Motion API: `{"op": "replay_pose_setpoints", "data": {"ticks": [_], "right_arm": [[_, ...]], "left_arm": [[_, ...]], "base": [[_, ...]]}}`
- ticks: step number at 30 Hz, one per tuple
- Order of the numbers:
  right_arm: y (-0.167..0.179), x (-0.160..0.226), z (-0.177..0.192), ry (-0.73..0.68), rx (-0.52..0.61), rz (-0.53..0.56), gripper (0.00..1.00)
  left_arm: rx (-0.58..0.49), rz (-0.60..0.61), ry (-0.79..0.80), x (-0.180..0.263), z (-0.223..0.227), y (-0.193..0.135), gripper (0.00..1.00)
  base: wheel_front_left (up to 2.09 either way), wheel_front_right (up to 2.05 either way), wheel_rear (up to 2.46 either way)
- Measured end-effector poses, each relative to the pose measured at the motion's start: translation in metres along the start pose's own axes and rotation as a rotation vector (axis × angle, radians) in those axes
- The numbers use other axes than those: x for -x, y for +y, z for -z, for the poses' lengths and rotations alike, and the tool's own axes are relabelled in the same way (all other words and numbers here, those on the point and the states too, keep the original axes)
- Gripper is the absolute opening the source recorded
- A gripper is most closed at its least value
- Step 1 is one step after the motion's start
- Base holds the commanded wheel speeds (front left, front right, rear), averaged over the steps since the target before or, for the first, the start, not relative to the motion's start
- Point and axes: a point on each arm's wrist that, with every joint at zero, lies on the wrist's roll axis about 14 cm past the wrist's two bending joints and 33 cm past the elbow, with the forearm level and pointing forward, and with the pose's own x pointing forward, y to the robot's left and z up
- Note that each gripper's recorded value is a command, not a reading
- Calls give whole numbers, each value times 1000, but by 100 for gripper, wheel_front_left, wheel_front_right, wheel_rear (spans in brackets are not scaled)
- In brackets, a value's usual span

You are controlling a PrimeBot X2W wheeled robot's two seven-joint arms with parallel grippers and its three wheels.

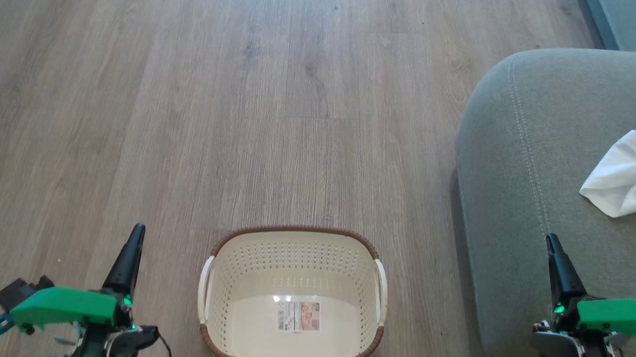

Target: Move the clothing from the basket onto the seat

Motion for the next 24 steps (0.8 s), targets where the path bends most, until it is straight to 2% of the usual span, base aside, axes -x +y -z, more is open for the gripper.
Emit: {"op": "replay_pose_setpoints", "data": {"ticks": [12, 24], "right_arm": [[5, 3, -4, -5, -136, -23, 0], [5, 3, -5, -7, -142, -25, 0]], "left_arm": [[126, 31, 2, -1, -4, -5, 0], [133, 33, -1, -2, -5, -6, 0]], "base": [[0, 0, 0], [0, 0, 0]]}}
